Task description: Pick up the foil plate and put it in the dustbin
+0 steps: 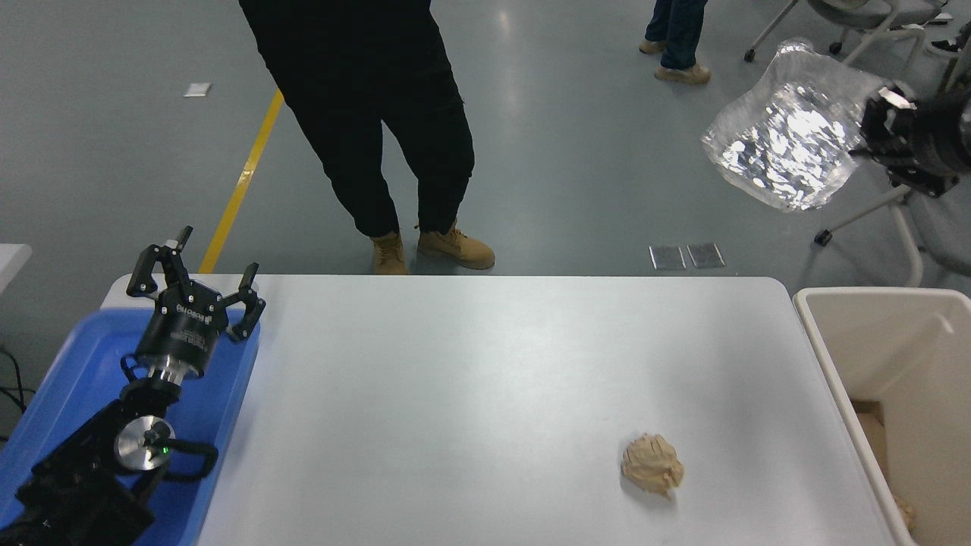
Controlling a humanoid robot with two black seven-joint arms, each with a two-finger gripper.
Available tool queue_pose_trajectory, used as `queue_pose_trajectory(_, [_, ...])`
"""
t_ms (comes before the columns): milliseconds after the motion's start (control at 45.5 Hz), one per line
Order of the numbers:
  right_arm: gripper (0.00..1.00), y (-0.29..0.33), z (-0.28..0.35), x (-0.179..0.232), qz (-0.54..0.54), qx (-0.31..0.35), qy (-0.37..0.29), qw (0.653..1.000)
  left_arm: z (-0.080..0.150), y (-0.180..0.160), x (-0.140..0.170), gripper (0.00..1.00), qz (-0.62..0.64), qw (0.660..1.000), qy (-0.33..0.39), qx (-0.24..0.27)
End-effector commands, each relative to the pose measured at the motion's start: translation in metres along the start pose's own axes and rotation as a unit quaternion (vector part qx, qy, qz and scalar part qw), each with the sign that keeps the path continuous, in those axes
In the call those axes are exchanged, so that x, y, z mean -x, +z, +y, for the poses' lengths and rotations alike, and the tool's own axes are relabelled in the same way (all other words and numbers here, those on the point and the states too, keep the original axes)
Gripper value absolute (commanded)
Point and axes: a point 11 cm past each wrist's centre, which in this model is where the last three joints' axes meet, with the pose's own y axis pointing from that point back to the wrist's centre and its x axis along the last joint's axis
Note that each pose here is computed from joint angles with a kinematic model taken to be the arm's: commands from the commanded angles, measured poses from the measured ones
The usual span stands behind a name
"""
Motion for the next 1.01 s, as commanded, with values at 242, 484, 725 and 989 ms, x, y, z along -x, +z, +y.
queue_pose_trajectory(242, [0.0,0.184,-0.026,-0.037,-0.111,0.142,0.132,0.975,0.0,0.0,0.0,0.98,0.0,1.0,0.0,0.0])
queue_pose_trajectory(484, [0.0,0.267,-0.038,0.004,-0.182,0.203,0.177,0.946,0.0,0.0,0.0,0.98,0.0,1.0,0.001,0.0])
queue_pose_trajectory(725, [0.0,0.311,-0.052,0.059,-0.23,0.241,0.185,0.924,0.0,0.0,0.0,0.98,0.0,1.0,0.001,0.0])
queue_pose_trajectory(989, [0.0,0.332,-0.065,0.112,-0.236,0.271,0.176,0.916,0.0,0.0,0.0,0.98,0.0,1.0,0.001,0.0])
